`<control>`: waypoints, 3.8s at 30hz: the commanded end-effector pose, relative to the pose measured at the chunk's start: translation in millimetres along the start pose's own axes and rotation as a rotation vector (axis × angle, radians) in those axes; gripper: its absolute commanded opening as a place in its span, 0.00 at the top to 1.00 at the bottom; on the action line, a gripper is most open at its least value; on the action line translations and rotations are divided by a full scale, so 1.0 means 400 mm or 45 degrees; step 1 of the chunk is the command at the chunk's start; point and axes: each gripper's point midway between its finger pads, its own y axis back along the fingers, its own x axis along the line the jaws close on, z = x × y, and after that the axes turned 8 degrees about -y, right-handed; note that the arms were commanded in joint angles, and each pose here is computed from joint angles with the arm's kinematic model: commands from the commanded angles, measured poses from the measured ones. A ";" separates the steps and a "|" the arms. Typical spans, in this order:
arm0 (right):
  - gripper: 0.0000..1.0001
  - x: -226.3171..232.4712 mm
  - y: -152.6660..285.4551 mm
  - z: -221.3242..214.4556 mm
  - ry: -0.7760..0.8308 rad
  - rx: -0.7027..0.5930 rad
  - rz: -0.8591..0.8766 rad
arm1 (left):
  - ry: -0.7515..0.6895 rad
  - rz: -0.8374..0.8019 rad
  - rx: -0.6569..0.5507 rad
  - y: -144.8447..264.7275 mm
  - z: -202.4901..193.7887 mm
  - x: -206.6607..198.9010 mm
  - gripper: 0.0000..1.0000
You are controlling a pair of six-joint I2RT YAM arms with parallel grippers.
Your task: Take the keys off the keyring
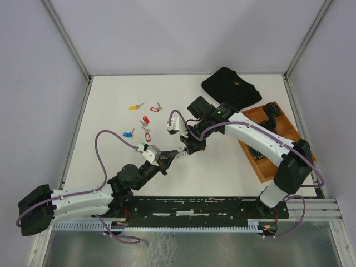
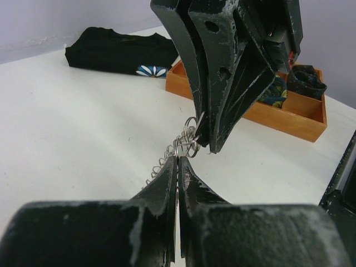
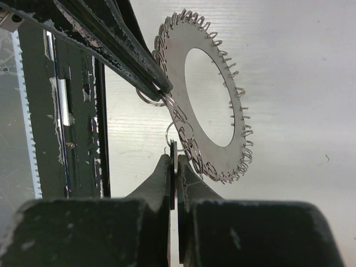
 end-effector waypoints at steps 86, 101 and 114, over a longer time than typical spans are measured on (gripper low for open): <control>1.00 0.256 0.147 -0.110 1.393 -0.052 0.585 | -0.626 -1.057 -0.264 -0.045 0.092 -0.335 0.56; 1.00 0.259 0.140 -0.117 1.385 -0.051 0.619 | -0.631 -1.096 -0.267 -0.045 0.095 -0.351 0.59; 1.00 0.259 0.130 -0.120 1.380 -0.035 0.641 | -0.619 -1.126 -0.272 -0.040 0.103 -0.360 0.66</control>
